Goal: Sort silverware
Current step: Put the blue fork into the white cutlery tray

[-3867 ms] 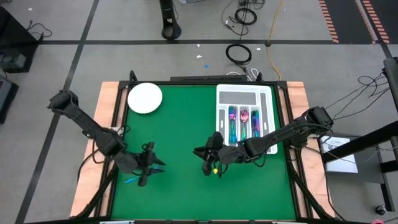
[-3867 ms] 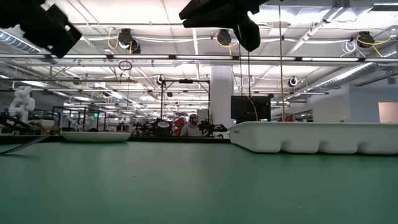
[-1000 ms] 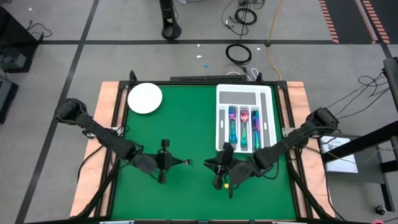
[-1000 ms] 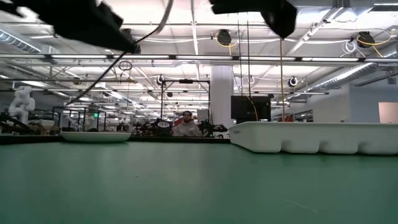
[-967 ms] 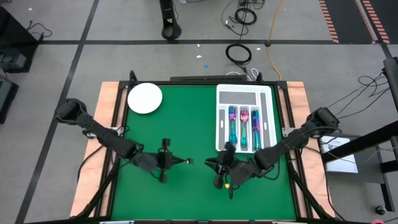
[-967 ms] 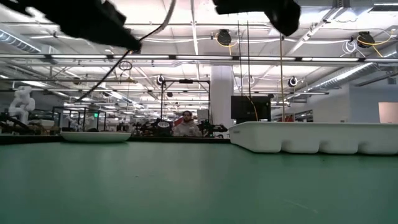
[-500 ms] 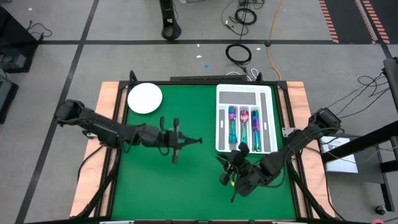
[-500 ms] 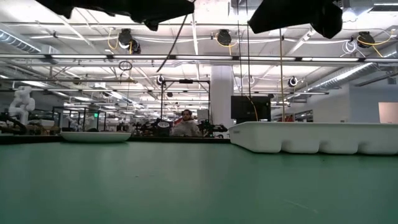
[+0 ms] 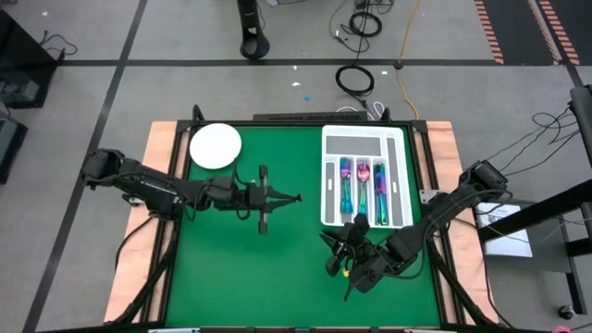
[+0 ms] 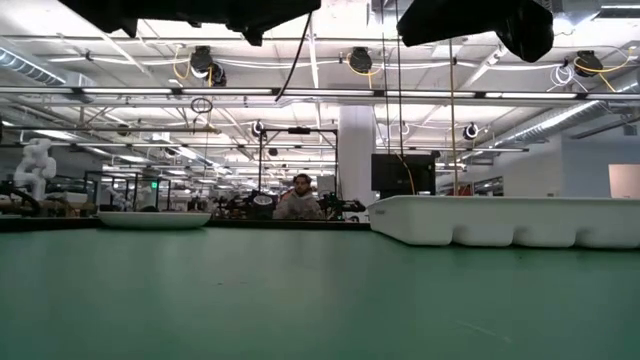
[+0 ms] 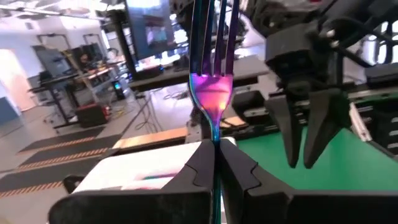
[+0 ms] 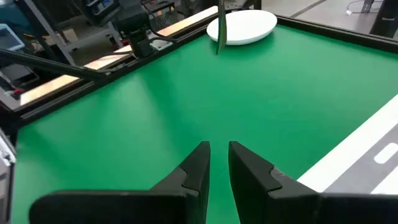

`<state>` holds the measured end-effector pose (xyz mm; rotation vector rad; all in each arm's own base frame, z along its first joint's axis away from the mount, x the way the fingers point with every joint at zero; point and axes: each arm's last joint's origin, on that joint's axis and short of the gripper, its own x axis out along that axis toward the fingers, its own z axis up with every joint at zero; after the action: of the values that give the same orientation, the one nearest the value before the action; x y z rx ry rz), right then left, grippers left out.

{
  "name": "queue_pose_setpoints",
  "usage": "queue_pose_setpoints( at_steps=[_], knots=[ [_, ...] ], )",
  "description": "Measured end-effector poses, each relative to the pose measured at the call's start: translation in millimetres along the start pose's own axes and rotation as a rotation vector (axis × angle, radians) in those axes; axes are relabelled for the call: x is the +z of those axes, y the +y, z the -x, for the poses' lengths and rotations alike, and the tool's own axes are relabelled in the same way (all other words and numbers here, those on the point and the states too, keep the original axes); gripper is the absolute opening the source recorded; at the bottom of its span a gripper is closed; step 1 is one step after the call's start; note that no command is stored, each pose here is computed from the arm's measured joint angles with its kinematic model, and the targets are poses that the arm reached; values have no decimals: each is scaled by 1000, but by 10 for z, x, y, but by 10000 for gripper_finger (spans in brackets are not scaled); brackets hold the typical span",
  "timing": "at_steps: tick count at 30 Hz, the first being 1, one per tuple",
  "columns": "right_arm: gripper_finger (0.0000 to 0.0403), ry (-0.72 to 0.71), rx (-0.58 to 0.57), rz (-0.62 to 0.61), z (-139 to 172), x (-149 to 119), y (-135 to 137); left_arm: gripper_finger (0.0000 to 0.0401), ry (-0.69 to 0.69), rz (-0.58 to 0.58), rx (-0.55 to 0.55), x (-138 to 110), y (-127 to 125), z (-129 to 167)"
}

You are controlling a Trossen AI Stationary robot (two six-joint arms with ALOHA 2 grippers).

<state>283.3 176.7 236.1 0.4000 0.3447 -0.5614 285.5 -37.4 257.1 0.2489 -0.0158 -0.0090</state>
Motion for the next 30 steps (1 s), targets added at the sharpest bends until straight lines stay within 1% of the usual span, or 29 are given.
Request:
queue_pose_setpoints(
  at_steps=[4,5,7,9,12,14,18,21,25,30],
  knots=[
    [47,-11,3,-11,0,7,10,6,-70,6,-47,57,-4,2],
    [47,-41,-5,-17,15,7,19,6,-93,12,-55,78,-6,4],
    [47,-145,-31,-30,58,-9,64,6,-128,18,-70,106,-29,3],
    [47,-239,-53,-10,150,-51,114,6,-144,20,-75,118,-56,0],
    [47,-346,-84,-17,271,-123,161,6,-158,20,-47,144,-81,8],
    [47,-382,-95,-45,282,-175,170,6,-162,17,-23,157,-98,13],
    [47,-376,-108,-95,147,-226,161,6,-188,17,20,199,-149,25],
    [47,-337,-113,-70,46,-245,149,6,-163,-11,50,180,-178,18],
    [47,-328,-112,-71,19,-245,149,6,-158,-3,74,182,-175,21],
    [47,-332,-90,16,60,-214,235,6,-141,2,117,161,-171,9]
  ],
)
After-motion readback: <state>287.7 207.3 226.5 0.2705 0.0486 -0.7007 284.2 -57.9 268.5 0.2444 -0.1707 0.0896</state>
